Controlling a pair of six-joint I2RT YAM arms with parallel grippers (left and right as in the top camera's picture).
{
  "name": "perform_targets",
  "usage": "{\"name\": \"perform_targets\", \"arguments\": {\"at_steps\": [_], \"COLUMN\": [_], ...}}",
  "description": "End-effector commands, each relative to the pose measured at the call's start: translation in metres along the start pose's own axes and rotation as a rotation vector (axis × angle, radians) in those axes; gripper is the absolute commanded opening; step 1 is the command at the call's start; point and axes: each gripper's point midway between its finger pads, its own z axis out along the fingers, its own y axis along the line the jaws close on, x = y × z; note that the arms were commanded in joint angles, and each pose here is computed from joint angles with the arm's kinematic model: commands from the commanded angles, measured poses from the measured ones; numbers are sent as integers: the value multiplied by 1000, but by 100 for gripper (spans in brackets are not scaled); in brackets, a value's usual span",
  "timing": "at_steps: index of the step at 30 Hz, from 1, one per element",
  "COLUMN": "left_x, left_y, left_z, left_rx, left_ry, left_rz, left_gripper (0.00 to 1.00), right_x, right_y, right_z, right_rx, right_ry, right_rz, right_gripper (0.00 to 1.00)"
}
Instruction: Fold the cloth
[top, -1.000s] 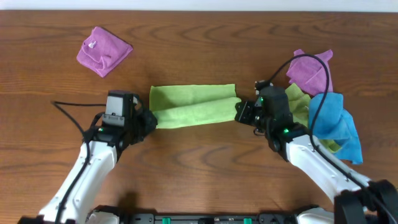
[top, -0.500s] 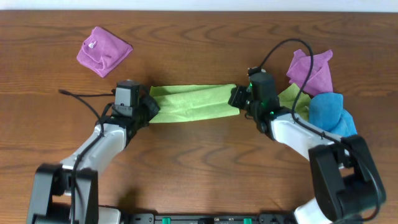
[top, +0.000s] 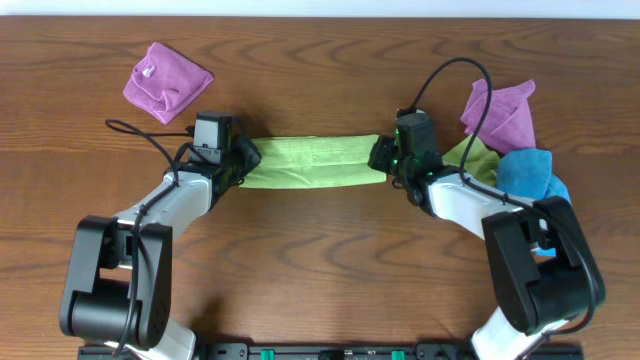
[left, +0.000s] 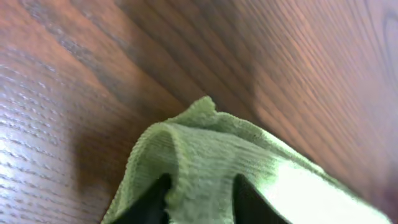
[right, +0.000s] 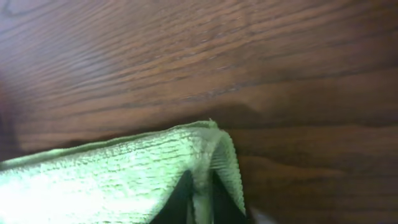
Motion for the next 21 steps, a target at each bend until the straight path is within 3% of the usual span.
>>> {"name": "perform_targets", "arguments": {"at_steps": [1,7,14,15,18,19,21], "left_x": [-9,-24,-38,-36,-29,-24,-16], "left_y": [0,-2,-27,-31,-37,-39,-40], "left_z": [1,-16,-54,-56,-55,-53,-47], "left_rx": [-14,-1,102,120,152,154,147], "left_ry": [-26,-64,-106,-97,-59,-46,-25], "left_rz": [69,93,92,79,38,35,45], "left_gripper": [56,77,77,74,49,18,6], "right_x": [-9,-13,-17,-15,-7,-2,1], "right_y": [1,13,17,16,10,6,0], "right_z": [0,-8,-36,-39,-41,-41,-42], "right_rx": [15,-30,-18,-10,12,29,53], "right_ry": [-30,-30,-14,-3,28,48,64], "right_rz": [-16,-17,-17,-15,-11,31,105], "right_gripper": [38,49,58,60,64,70,75]}}
